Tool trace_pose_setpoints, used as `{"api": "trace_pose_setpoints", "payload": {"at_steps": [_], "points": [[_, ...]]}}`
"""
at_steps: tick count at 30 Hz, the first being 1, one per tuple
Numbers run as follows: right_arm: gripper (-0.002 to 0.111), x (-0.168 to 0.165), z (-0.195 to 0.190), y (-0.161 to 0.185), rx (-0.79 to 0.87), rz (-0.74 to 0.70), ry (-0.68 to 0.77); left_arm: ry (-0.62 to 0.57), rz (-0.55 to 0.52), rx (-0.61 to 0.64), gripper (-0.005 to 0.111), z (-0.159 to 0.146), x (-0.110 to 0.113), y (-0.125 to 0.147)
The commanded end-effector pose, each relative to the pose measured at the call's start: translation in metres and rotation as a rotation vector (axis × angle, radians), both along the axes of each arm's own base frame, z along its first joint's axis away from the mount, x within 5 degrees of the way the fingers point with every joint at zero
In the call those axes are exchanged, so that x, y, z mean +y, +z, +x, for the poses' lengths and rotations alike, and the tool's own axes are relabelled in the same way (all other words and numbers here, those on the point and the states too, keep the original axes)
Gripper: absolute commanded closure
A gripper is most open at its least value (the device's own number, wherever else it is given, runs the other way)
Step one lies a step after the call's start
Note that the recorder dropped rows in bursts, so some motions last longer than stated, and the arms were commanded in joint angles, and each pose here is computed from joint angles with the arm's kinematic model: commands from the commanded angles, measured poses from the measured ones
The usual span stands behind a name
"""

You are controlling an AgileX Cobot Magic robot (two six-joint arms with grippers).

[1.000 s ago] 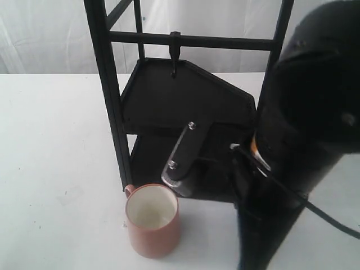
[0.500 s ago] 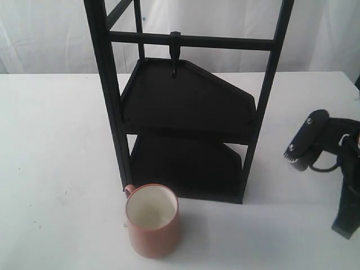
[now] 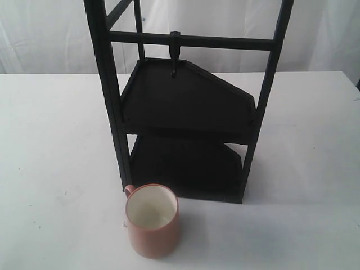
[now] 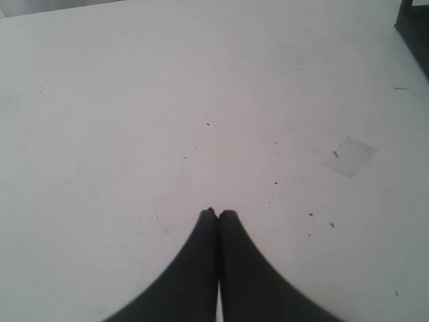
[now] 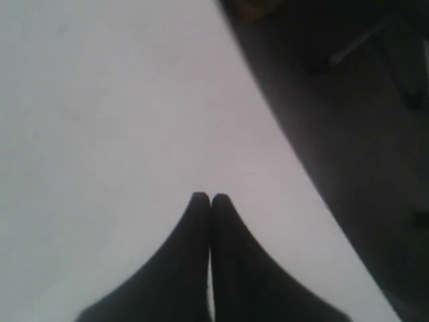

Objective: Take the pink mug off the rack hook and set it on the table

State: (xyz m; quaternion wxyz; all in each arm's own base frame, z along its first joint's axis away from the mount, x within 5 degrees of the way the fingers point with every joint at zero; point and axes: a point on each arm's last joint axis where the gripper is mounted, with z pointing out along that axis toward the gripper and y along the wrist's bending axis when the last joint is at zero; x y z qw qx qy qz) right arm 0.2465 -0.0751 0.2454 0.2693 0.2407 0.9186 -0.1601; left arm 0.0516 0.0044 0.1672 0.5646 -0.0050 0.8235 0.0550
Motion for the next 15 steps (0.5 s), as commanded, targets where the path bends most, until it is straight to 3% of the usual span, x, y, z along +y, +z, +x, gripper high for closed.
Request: {"api": "trace_pose_setpoints", "payload": {"at_steps": [1, 4, 8, 15], "points": [[0.108, 0.001, -0.033, 0.038, -0.351, 0.048, -0.084, 0.000, -0.009, -0.003, 0.107, 0.000, 0.000, -0.001], [0.108, 0.028, -0.065, 0.060, -0.640, 0.043, 0.123, 0.000, -0.009, -0.003, 0.107, 0.000, 0.000, -0.001], [0.108, 0.056, -0.116, 0.075, -0.938, -0.112, 0.431, 0.000, -0.009, -0.003, 0.107, 0.000, 0.000, -0.001], [0.108, 0.066, -0.182, 0.078, -1.153, -0.192, 0.447, 0.000, -0.009, -0.003, 0.107, 0.000, 0.000, -0.001]]}}
